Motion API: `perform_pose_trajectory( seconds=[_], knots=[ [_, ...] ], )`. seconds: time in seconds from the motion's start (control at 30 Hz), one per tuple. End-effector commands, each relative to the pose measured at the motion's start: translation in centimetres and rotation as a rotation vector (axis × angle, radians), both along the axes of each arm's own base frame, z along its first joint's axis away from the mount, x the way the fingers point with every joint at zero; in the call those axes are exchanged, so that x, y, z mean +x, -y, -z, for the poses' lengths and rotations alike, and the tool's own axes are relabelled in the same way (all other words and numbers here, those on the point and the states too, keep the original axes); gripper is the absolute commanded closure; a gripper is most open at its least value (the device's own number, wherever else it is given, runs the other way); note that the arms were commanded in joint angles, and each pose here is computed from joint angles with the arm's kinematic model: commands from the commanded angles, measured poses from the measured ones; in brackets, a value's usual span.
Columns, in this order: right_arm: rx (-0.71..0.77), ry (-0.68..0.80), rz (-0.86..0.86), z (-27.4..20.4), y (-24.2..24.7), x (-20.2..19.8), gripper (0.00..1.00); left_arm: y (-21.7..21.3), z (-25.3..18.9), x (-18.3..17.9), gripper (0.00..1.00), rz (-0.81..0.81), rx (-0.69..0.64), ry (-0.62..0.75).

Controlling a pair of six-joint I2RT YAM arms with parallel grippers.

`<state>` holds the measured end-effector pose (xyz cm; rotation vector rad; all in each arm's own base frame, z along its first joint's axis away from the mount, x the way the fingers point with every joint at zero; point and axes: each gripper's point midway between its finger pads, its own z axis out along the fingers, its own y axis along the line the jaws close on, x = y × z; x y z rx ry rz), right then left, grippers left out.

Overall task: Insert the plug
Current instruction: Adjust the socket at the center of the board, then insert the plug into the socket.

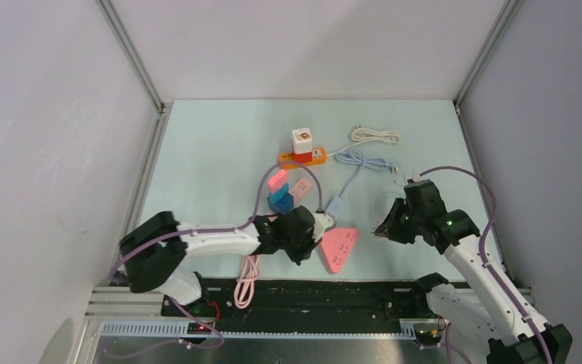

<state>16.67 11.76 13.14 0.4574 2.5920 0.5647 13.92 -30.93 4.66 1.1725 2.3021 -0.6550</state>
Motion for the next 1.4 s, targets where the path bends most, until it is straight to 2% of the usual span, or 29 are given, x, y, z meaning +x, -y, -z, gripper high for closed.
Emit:
perform_pose_trajectory(
  seconds=[0.0, 0.17, 0.43, 0.5, 0.63, 0.77, 0.8, 0.83, 0.9, 0.93, 0.97, 1.0, 1.07, 1.1, 1.23, 1.37],
  knots=[
    [-0.065, 0.014, -0.028, 0.5, 1.3, 0.5, 1.00, 1.7, 1.1, -0.9, 1.00, 0.074, 0.072, 0.039],
    [-0.012, -0.014, 0.008, 0.5, 0.9, 0.9, 1.00, 3.9, 1.6, -1.0, 1.00, 0.086, 0.071, 0.015],
    [0.010, -0.027, 0.061, 0.9, 0.9, 2.4, 1.00, 8.8, -0.8, 4.5, 1.00, -0.002, -0.029, 0.064],
    [0.015, -0.032, 0.073, 1.2, 0.7, 3.2, 1.00, 9.0, -1.6, 6.2, 1.00, -0.031, -0.069, 0.063],
    [0.095, -0.043, 0.060, 1.2, -0.9, 4.5, 1.00, 9.2, -2.2, 7.0, 1.00, -0.028, -0.089, 0.093],
    [0.142, -0.041, 0.010, 0.9, -2.0, 4.8, 1.00, 7.9, -2.2, 6.1, 0.99, -0.042, -0.102, 0.048],
    [0.138, -0.040, -0.005, 1.0, -2.0, 4.7, 1.00, 7.6, -3.5, 5.8, 0.94, -0.040, -0.131, 0.052],
    [0.144, -0.042, -0.018, 0.9, -2.2, 4.5, 1.00, 6.5, -2.9, 5.1, 0.92, -0.045, -0.119, 0.035],
    [0.159, -0.042, -0.063, 0.8, -2.6, 4.1, 1.00, 5.4, -4.2, 4.7, 0.76, -0.054, -0.149, 0.036],
    [0.167, -0.045, -0.073, 0.9, -2.7, 4.1, 1.00, 5.1, -5.5, 4.7, 0.60, -0.059, -0.178, 0.041],
    [0.192, -0.046, -0.092, 0.8, -3.2, 4.1, 1.00, 5.0, -6.6, 5.2, 0.53, -0.075, -0.204, 0.045],
    [0.199, -0.058, -0.094, 1.1, -3.3, 3.9, 1.00, 5.1, -7.2, 5.1, 0.41, -0.079, -0.227, 0.009],
    [0.206, -0.094, -0.070, 2.0, -3.4, 3.8, 1.00, 5.3, -8.4, 6.3, 0.28, -0.133, -0.269, -0.050],
    [0.226, -0.101, -0.056, 2.0, -3.6, 3.8, 1.00, 5.4, -8.9, 7.6, 0.26, -0.166, -0.286, -0.072],
    [0.245, -0.131, -0.009, 3.1, -3.4, 2.6, 1.00, 6.7, -9.4, 8.6, 0.13, -0.202, -0.324, -0.163],
    [0.253, -0.108, -0.014, 3.0, -3.3, 2.5, 1.00, 7.3, -8.4, 10.0, 0.11, -0.274, -0.302, -0.167]
  ],
)
